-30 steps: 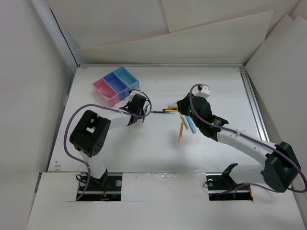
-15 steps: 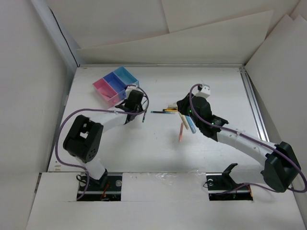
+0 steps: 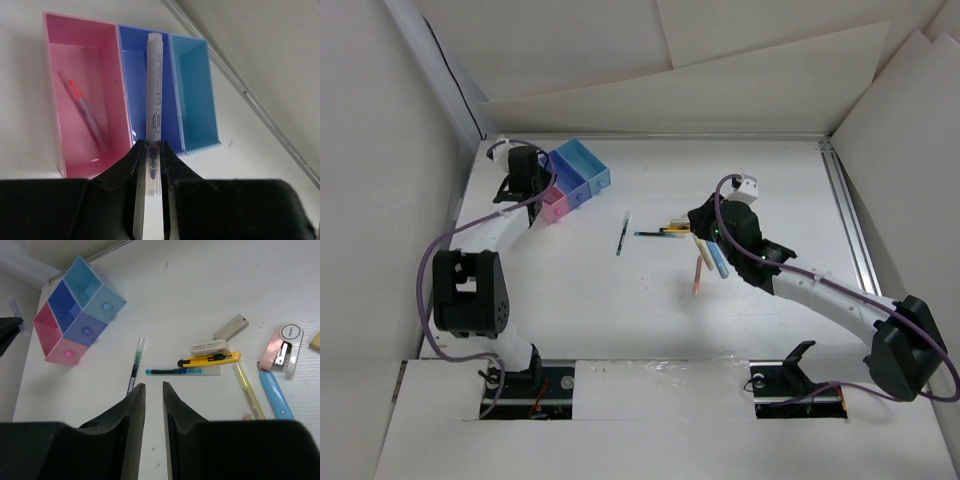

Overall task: Sort the stationery into containers
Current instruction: Place the pen in the storage box, then pick up the pen from the center of the board.

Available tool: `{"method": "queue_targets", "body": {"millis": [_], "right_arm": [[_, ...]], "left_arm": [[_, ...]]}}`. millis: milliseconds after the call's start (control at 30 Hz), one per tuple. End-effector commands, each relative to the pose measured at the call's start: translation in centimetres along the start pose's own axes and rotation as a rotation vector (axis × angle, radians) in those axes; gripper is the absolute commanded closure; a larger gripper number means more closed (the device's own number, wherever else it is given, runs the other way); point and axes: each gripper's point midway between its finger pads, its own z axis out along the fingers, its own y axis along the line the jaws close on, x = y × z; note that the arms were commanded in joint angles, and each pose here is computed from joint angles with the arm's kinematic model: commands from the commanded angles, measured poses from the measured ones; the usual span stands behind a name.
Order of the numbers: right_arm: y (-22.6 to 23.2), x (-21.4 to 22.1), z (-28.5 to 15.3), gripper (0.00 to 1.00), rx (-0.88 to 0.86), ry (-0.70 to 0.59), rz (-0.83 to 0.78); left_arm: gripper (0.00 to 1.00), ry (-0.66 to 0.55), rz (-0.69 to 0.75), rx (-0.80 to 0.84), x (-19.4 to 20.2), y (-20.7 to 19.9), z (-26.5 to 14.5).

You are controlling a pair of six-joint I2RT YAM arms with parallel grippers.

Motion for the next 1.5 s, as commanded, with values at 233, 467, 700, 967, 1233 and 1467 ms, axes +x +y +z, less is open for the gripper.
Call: {"method": "queue_targets", "body": {"millis": [233,467,700,967,1233,1467], "right_arm": [[1.9,-2.1,0.0,0.74,-0.047,-0.041,0.022],[1.9,-2.1,0.0,0.74,-0.047,-0.041,0.022],[1.8,-1.9,0.2,0.74,-0.041,-0.035,0.019],[1.6,-2.0,0.2,0.74,-0.034,-0.041,0.01],[1.3,-2.5,-0.1,0.74,-0.025,-0.061,0.015],[1.2,-2.6,-0.1,0.74,-0.017,-0.068,0.015]], "left_arm": [[0.97,-0.002,-0.034,-0.131,-1.5,2.0,3.6],[0.91,-0.012,-0.029,-0.2,-0.8,3.9,3.9],[0.54,-0.027,-0.022,-0.147,-1.6,2.8,2.8],[0.61,-0.036,0.14,0.105,2.4,-5.1,-3.8],[0.61,0.326,0.477,0.171,18.0,-3.5,-6.0],[0.54,0.425,0.609,0.14,23.7,-0.6,-6.3]]}}
